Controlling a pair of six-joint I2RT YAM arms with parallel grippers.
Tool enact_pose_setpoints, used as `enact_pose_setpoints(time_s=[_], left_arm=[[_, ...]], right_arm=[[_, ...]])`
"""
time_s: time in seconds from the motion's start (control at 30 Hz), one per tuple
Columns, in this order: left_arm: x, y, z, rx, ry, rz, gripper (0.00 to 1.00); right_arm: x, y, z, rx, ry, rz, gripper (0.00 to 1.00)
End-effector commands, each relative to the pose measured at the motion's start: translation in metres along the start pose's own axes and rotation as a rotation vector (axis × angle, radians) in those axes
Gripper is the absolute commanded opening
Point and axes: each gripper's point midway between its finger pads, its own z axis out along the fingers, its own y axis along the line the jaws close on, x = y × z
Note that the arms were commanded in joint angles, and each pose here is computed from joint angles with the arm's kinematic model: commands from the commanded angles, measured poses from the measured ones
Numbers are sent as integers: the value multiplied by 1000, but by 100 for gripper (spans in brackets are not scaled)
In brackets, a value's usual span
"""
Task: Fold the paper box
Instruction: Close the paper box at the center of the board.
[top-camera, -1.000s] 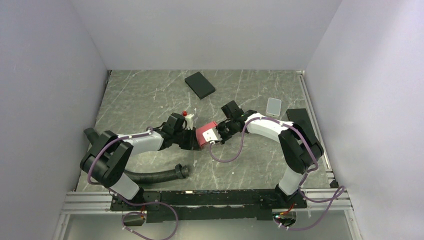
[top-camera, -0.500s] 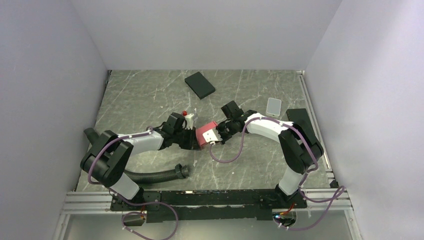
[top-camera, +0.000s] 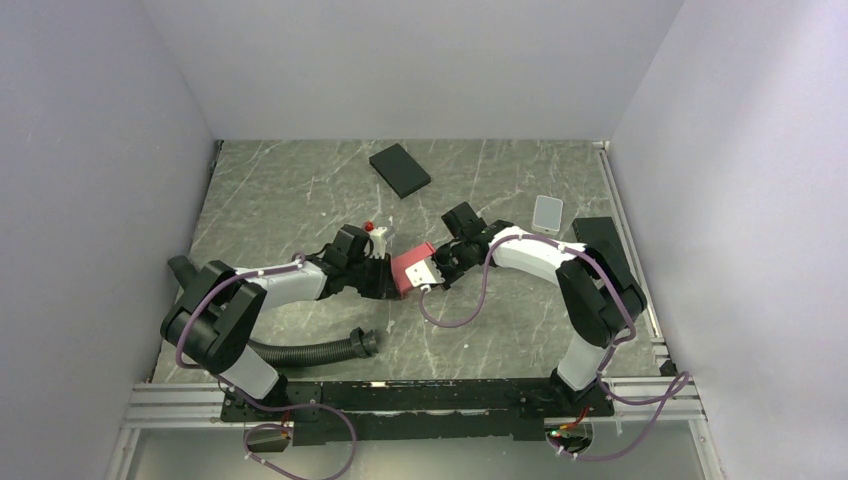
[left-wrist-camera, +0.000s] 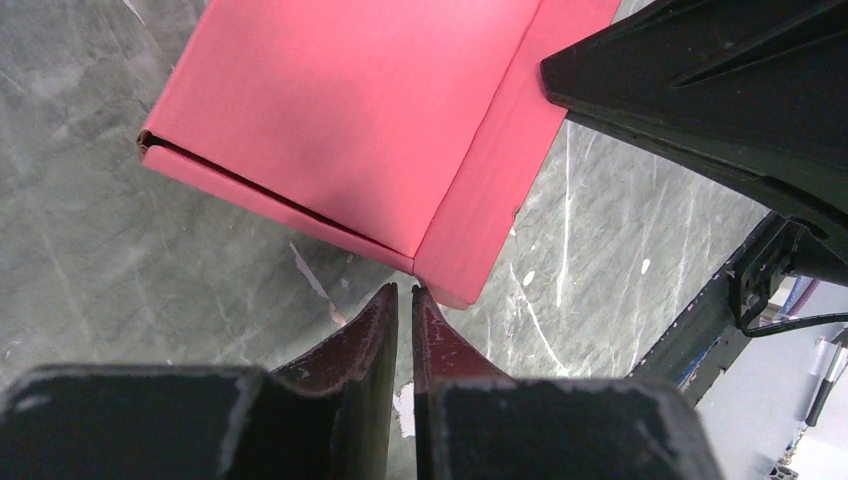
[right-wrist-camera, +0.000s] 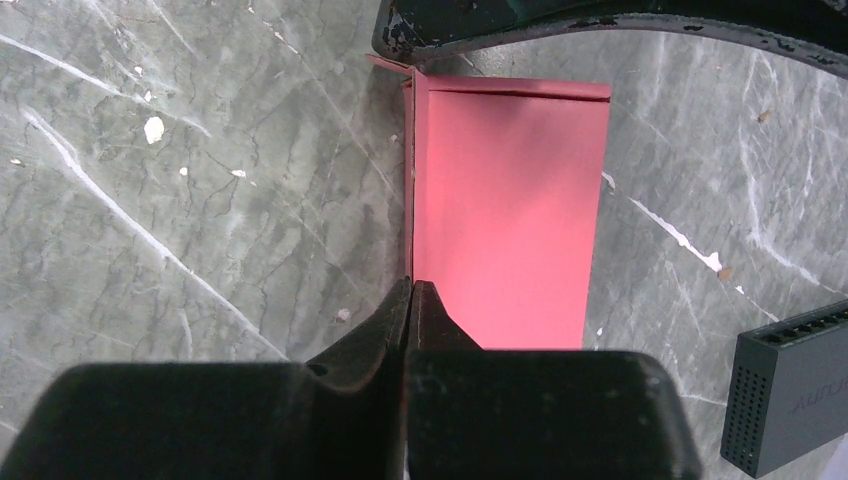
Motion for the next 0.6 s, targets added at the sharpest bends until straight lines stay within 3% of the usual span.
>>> enact_pose_setpoints(time_s=[0.0,0.57], left_arm=[[-15,-10,1,40,-29,27,15],[-14,-11,4,57,-23,13,15]], right_arm=[[5,19,7,-61,11,22,2],[4,19,9,-62,11,26,6]])
